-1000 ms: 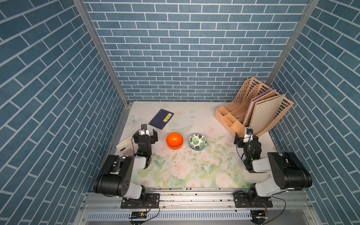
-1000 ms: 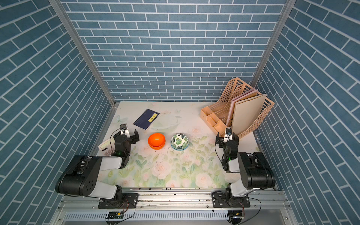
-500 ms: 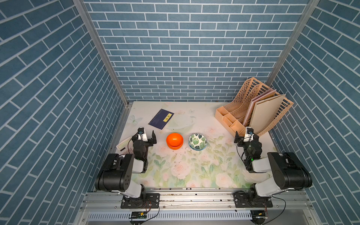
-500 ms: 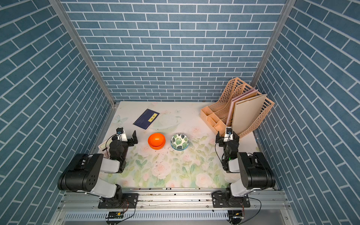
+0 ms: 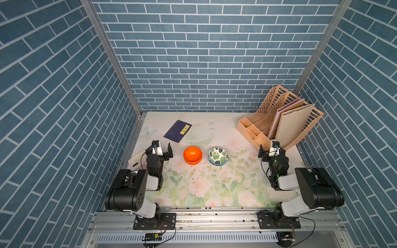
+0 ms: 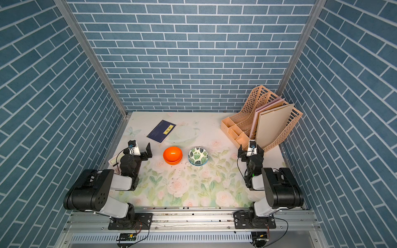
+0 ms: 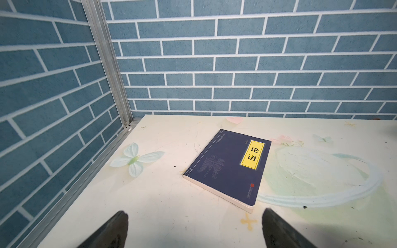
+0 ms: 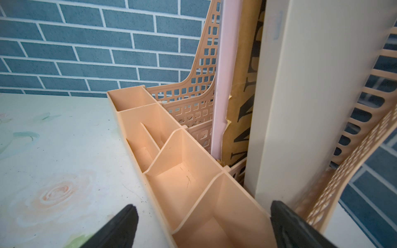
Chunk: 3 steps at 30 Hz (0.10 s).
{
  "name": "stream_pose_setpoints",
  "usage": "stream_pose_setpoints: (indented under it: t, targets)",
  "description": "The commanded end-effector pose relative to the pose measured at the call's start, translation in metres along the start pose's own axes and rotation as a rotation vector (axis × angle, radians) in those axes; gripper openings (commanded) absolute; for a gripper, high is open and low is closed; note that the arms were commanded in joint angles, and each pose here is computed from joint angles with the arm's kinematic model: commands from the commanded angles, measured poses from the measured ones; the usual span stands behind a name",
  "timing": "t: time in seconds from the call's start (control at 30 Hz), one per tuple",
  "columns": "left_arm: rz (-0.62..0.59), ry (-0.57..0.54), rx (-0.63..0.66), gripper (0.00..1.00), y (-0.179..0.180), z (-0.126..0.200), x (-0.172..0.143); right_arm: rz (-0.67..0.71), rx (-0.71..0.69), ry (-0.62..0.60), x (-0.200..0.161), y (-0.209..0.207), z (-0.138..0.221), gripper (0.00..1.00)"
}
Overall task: Stack the bowls
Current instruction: Reset both arms
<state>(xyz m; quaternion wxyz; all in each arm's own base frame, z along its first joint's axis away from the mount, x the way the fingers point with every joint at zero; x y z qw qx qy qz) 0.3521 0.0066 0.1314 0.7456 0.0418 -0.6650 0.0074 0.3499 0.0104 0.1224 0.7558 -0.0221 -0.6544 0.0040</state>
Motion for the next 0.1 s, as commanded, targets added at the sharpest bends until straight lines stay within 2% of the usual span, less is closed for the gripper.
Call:
stream_pose_setpoints:
  t: [0.0,0.07]
  targets:
    - [-0.006,-0.012,-0.009,1.0,-0.0013,0.0002,0.0019,0.011,0.001,-0.033,0.0072,-0.0004,-0.0006,1.0]
    - [-0.006,-0.016,-0.009,1.0,-0.0012,0.0002,0.0031,0.011,0.001,-0.031,0.0065,-0.0004,-0.0004,1.0]
Point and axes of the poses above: each gripper's point midway between its finger pads, its own z axis back along the fingers, its own y axis along the line the jaws close on, x = y × z, the point moved 2 cm from there along z, back along the fingers, and after that the axes turned 3 degrees about -z, right-handed, at the moved point
